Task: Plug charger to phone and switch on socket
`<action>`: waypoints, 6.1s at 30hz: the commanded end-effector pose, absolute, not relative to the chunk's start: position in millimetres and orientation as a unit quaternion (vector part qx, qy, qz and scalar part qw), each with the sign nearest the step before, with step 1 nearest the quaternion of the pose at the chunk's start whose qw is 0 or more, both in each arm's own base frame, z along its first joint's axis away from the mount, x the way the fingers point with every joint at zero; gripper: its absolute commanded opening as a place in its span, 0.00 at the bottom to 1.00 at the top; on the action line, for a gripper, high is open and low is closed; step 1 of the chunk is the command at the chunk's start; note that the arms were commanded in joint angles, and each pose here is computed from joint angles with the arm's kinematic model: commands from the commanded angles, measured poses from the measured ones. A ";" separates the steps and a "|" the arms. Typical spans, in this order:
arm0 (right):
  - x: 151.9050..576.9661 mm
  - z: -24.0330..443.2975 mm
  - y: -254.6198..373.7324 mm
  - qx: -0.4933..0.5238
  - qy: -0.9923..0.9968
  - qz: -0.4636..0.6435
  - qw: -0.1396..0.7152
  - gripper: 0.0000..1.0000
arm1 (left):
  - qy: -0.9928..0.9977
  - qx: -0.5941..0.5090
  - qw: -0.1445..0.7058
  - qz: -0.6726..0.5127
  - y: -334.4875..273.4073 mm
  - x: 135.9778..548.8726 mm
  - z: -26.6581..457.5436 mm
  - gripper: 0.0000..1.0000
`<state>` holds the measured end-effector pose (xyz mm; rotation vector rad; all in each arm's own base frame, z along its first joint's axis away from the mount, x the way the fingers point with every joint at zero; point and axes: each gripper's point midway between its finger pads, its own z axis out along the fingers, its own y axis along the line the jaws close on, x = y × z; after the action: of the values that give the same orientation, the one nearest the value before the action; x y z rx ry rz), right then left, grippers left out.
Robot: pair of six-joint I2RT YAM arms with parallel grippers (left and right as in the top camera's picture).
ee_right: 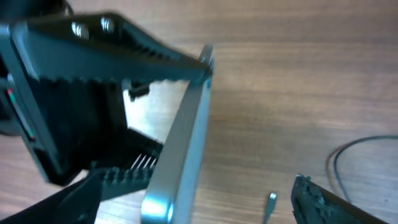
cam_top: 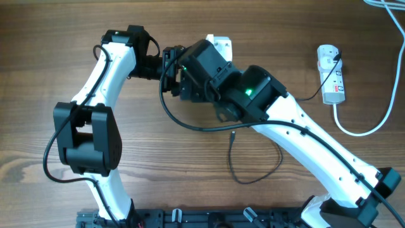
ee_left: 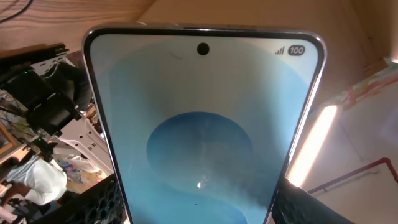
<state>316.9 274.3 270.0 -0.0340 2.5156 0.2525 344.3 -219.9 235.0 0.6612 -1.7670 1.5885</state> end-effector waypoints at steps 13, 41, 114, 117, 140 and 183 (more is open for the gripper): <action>321.5 283.6 287.3 -0.017 0.939 0.127 0.319 0.57 | -0.696 0.269 0.319 0.584 -219.1 351.4 240.6 0.73; 333.9 269.3 281.3 -0.005 0.940 0.085 0.330 0.43 | -0.681 0.268 0.332 0.595 -221.0 351.6 248.1 0.74; 346.6 269.8 263.8 0.595 0.717 0.252 0.261 0.13 | -0.710 0.263 0.295 0.583 -221.0 363.0 235.9 0.37; 347.3 270.9 268.7 0.594 0.717 0.262 0.253 0.14 | -0.710 0.263 0.296 0.583 -221.1 362.9 236.0 0.34; 330.7 278.8 192.2 0.332 0.868 0.026 0.368 1.00 | -0.818 0.325 0.170 0.443 -175.3 386.3 166.4 0.04; 220.7 -29.4 189.8 0.142 0.987 -0.019 -0.071 0.50 | -0.954 0.244 0.005 0.173 -88.2 395.0 99.0 0.04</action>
<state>233.2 195.3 -6.9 0.4365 3.1902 0.0207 390.6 -89.1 84.3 0.7436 -2.9546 0.5168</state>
